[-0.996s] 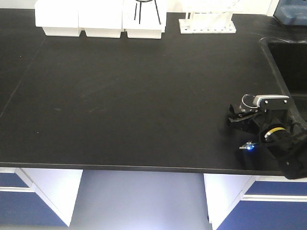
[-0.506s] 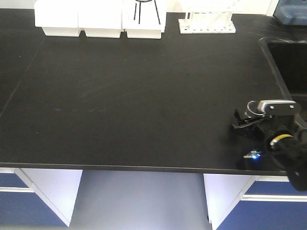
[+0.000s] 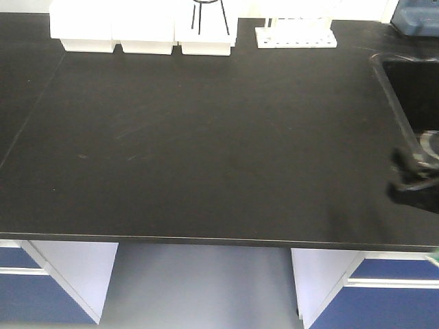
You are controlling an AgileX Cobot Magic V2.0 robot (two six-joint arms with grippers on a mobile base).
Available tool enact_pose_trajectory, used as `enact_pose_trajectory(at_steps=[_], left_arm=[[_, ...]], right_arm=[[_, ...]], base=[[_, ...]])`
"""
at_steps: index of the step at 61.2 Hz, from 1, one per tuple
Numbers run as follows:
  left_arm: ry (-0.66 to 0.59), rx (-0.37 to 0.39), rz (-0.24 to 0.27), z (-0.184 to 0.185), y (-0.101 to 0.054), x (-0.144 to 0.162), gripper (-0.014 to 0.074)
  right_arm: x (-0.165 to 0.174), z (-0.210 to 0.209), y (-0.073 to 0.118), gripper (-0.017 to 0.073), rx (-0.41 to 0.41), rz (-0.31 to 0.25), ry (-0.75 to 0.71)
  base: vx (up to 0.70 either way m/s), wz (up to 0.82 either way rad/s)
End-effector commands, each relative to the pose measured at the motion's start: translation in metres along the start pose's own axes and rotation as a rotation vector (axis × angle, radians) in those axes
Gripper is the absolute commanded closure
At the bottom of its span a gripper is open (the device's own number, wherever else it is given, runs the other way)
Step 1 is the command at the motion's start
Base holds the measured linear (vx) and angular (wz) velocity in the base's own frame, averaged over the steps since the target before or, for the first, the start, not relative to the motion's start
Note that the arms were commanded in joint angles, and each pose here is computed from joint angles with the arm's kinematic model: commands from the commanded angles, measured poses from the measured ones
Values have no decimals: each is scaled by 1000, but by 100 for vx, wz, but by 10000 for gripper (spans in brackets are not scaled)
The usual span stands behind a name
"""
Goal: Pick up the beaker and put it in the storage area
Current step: 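Close the right gripper on the beaker and lift it, then drive the base to the other bench holding the beaker in the right gripper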
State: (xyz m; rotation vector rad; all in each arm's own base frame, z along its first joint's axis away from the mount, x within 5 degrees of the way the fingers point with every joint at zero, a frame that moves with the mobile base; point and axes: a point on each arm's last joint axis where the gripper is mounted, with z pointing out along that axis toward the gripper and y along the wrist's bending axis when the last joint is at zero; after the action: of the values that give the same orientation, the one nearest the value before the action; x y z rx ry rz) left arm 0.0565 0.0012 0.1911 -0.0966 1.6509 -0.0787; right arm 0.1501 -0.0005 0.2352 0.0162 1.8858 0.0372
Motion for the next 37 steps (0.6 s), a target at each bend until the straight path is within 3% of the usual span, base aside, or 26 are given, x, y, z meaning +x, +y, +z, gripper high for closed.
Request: enact_pose_trajectory(at_steps=[1, 9, 25, 31, 37], left_arm=[[-77, 28, -11, 0, -2, -1, 602], [-77, 28, -11, 0, -2, -1, 602], [-77, 28, -11, 0, -2, -1, 602], [-77, 28, -11, 0, -2, -1, 602], [-77, 28, -11, 0, -2, -1, 602]], right_arm=[[-20, -33, -5, 563, 71, 5, -77], [-22, -64, -7, 563, 116, 23, -152], [-20, -88, -5, 563, 87, 156, -230], [-18, -90, -3, 561, 71, 131, -218], [-17, -89, -1, 559, 54, 40, -205]], base=[[0, 0], [0, 0], [0, 0], [0, 0], [0, 0]])
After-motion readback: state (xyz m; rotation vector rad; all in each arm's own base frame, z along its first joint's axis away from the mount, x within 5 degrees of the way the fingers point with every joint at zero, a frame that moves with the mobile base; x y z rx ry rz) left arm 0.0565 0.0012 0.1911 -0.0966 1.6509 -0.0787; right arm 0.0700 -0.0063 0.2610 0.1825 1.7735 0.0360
